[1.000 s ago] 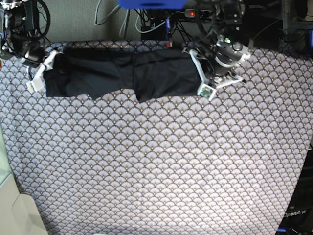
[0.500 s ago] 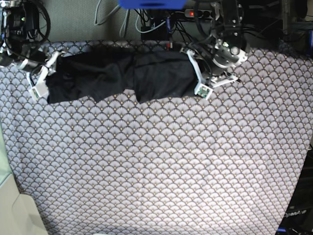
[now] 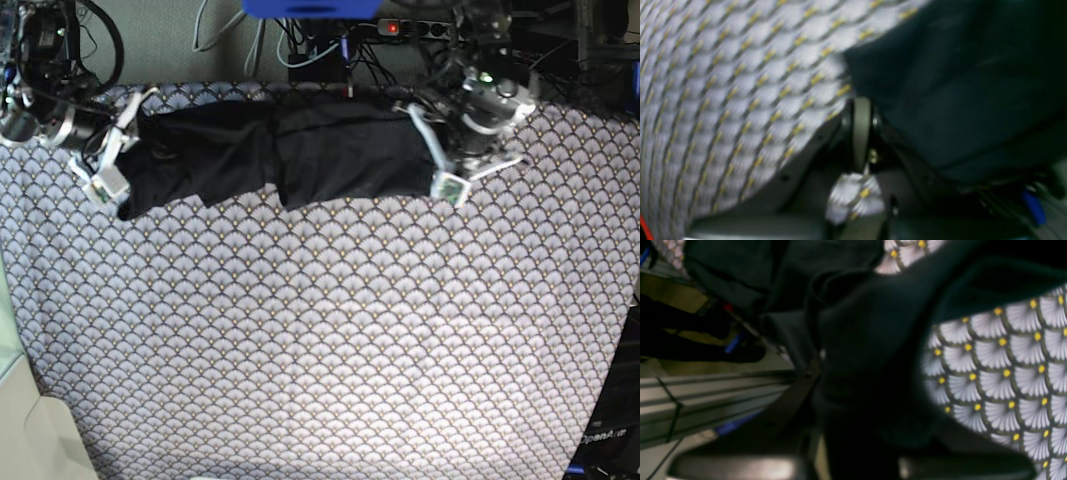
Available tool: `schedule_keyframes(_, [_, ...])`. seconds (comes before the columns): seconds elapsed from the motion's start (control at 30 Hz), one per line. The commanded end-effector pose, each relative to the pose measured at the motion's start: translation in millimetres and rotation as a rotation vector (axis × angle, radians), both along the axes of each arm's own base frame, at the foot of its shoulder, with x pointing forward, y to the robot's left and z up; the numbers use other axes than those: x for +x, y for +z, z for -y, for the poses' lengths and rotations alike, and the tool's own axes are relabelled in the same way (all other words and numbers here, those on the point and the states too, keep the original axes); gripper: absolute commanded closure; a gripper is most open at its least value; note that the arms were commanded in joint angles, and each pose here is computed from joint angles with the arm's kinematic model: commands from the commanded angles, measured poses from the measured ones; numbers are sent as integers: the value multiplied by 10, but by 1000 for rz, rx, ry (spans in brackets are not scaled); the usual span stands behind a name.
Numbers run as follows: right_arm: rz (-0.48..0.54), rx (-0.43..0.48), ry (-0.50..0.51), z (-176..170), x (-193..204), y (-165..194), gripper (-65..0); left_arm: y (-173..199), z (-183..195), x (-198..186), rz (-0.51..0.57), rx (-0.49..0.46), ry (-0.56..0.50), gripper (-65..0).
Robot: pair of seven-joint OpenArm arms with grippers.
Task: Fold the T-shirt properly
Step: 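Release the strip with the left gripper and lift it away, then carry the strip end with the right gripper over toward the folded middle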
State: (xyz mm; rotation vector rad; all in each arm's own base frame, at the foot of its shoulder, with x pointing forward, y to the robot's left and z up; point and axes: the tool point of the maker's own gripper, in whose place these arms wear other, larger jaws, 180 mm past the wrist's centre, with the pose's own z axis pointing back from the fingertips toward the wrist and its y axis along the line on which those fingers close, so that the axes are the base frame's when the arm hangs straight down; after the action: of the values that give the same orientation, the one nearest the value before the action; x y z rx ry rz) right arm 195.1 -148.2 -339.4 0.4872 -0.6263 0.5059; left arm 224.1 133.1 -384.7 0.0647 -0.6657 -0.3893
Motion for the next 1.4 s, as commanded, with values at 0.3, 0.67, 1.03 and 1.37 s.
schedule_keyframes(0.3, [23,76,10,-324,104,108,0,-11,-869,-250,-25,86,196,0])
schedule_keyframes(0.67, [15,145,134,-834,81,142,0,-313,-1272,-479,-114,70,350,0])
schedule_keyframes(1.03, [25,206,262,-1292,32,217,0,-330,-1238,-400,-107,54,347,0])
schedule_keyframes(1.37, [78,254,284,-1499,183,371,0,-333,-1238,-406,-109,55,347,0])
